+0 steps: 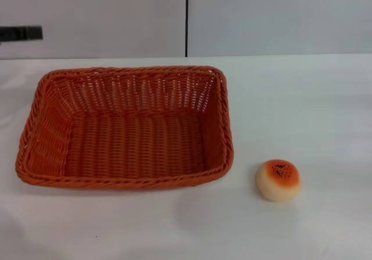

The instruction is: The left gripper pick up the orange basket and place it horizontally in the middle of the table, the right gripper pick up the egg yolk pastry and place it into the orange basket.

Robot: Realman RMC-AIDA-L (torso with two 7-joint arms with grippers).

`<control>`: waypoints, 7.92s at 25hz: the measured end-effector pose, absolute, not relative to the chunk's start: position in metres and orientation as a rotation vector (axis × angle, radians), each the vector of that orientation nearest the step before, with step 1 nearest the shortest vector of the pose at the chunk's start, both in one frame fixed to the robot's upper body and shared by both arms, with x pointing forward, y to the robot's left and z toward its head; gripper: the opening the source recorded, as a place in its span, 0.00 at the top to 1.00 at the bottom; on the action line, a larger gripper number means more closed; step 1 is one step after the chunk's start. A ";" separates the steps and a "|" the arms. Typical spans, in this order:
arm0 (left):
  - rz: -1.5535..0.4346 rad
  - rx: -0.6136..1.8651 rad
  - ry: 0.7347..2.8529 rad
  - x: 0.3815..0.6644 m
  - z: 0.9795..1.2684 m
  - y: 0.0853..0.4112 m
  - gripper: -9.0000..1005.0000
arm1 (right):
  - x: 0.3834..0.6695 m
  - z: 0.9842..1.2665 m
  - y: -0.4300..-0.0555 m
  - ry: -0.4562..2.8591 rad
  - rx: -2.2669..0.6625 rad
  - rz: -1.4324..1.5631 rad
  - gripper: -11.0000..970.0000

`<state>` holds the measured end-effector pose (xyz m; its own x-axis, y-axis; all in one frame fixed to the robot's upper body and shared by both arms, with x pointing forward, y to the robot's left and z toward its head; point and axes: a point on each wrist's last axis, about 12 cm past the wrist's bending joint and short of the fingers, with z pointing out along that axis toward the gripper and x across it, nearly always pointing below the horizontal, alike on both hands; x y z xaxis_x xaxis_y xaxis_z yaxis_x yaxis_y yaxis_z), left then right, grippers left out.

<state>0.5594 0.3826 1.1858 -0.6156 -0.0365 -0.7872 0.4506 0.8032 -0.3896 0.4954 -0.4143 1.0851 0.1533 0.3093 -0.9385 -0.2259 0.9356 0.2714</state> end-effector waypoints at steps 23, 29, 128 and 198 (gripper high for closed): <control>-0.446 0.264 1.507 0.507 1.077 0.378 0.18 | 0.579 1.155 -0.332 2.487 -0.502 0.783 0.43; -0.431 0.240 1.506 0.502 1.069 0.376 0.18 | 0.587 1.165 -0.291 2.642 -0.653 0.856 0.43; -0.384 0.126 1.496 0.466 1.025 0.347 0.18 | 0.553 1.153 -0.221 1.781 -1.238 1.372 0.95; -0.057 -0.022 1.442 0.409 1.009 0.366 0.18 | 0.482 1.088 -0.383 1.195 -0.038 0.427 0.41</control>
